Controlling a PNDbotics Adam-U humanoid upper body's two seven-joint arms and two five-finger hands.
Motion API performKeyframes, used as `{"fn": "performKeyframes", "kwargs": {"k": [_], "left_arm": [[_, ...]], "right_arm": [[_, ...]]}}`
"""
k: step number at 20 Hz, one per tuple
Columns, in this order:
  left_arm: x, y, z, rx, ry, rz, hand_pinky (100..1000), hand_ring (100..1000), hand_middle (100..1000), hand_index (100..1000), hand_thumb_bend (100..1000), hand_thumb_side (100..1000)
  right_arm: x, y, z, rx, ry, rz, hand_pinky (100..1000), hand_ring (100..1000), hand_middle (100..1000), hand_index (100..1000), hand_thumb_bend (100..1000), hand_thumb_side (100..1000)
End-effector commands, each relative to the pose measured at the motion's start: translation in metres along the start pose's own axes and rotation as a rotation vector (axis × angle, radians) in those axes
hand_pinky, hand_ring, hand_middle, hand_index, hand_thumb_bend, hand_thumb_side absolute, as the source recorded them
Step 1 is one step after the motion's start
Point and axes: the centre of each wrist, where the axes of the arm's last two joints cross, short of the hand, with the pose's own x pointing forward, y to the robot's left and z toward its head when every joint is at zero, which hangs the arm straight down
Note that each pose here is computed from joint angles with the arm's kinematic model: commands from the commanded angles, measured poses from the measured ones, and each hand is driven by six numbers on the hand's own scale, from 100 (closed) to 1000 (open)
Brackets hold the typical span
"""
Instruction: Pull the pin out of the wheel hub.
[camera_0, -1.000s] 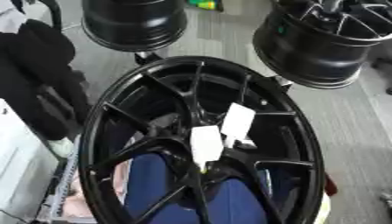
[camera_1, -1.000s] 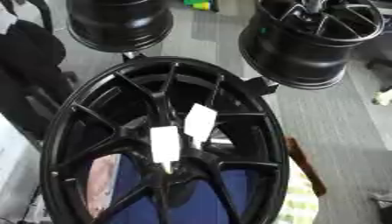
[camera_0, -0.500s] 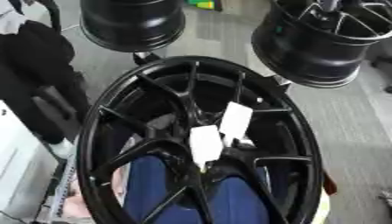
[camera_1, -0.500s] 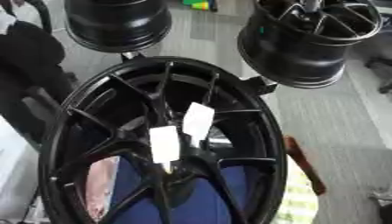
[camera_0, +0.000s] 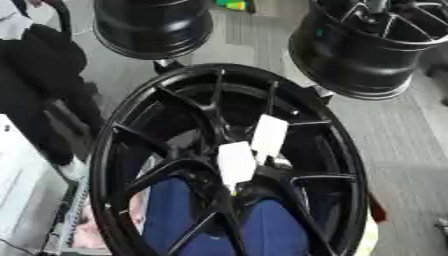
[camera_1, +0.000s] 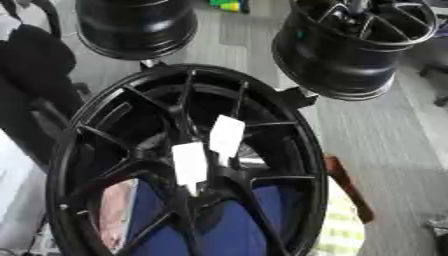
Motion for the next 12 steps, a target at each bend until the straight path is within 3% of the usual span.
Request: {"fn": "performKeyframes", "kwargs": {"k": [1, 6, 12], "left_arm": [[0.006, 0.001, -0.008, -0.014, -0.035, 0.002, 761, 816, 722, 832, 210, 577], [0.007, 0.000, -0.008, -0.020, -0.038, 0.006, 760, 816, 721, 832, 209, 575], [0.007, -0.001, -0.009, -0.025, -0.040, 0.009, 760, 816, 721, 832, 211, 573]], "right_arm": [[0.027, -0.014, -0.008, -0.031, -0.068, 0.025, 877, 797, 732, 807, 100, 336], [0.051, -0.010, -0.015, -0.016, -0.130, 0.006, 873, 787, 724, 804, 100, 360], [0.062, -0.007, -0.019, 0.010, -0.160, 0.003, 872, 785, 723, 804, 100, 367]]}}
